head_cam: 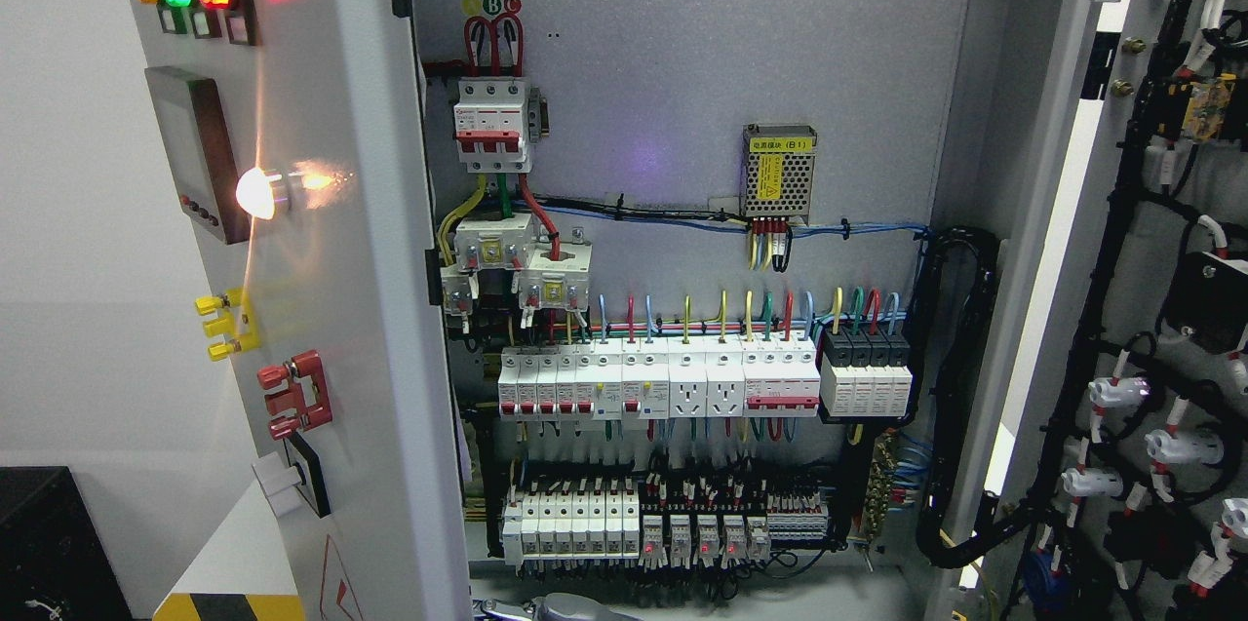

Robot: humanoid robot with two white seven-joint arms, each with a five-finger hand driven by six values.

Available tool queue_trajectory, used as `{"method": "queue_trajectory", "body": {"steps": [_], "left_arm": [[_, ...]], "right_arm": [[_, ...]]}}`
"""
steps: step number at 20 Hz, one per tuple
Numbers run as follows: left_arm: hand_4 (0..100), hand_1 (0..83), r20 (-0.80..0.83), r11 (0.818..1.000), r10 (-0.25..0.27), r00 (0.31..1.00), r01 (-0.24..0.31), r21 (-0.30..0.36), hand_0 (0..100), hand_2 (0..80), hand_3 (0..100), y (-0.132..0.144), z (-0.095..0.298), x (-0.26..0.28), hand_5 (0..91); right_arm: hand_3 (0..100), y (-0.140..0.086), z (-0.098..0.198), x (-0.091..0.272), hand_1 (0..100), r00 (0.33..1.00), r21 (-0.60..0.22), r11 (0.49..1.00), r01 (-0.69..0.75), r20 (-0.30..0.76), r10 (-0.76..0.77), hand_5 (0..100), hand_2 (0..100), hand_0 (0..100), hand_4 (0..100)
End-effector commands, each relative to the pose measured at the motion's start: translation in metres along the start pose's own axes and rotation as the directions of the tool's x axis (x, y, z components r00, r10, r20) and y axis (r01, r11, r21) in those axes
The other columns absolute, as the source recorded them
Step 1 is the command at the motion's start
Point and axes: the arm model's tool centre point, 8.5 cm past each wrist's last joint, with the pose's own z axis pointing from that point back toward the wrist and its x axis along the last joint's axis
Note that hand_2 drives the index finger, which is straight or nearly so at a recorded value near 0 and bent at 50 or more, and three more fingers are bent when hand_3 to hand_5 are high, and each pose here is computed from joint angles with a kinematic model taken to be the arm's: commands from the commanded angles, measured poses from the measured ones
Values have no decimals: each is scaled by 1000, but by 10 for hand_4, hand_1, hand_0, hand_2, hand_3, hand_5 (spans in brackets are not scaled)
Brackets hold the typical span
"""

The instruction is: Open door with both hands

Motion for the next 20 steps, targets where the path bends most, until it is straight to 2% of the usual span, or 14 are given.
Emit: {"method": "queue_trajectory", "body": {"steps": [1, 8, 20], "left_arm": [[0, 0, 29, 1000, -1, 1000, 1, -4, 0, 0, 0, -1, -2, 10, 0], [0, 0, 29, 1000, -1, 1000, 1, -4, 0, 0, 0, -1, -2, 10, 0], [0, 0, 29, 1000, -1, 1000, 1, -4, 0, 0, 0, -1, -2, 10, 0]], "right_arm": [[0, 12, -21, -8, 0, 1000, 54, 998, 14, -19, -13, 0, 0, 194, 0], [0, 20, -35, -12, 0, 1000, 82, 996, 23, -15, -21, 0, 0, 194, 0], [0, 18, -52, -11, 0, 999, 117, 993, 16, -44, -11, 0, 0, 194, 0]]}}
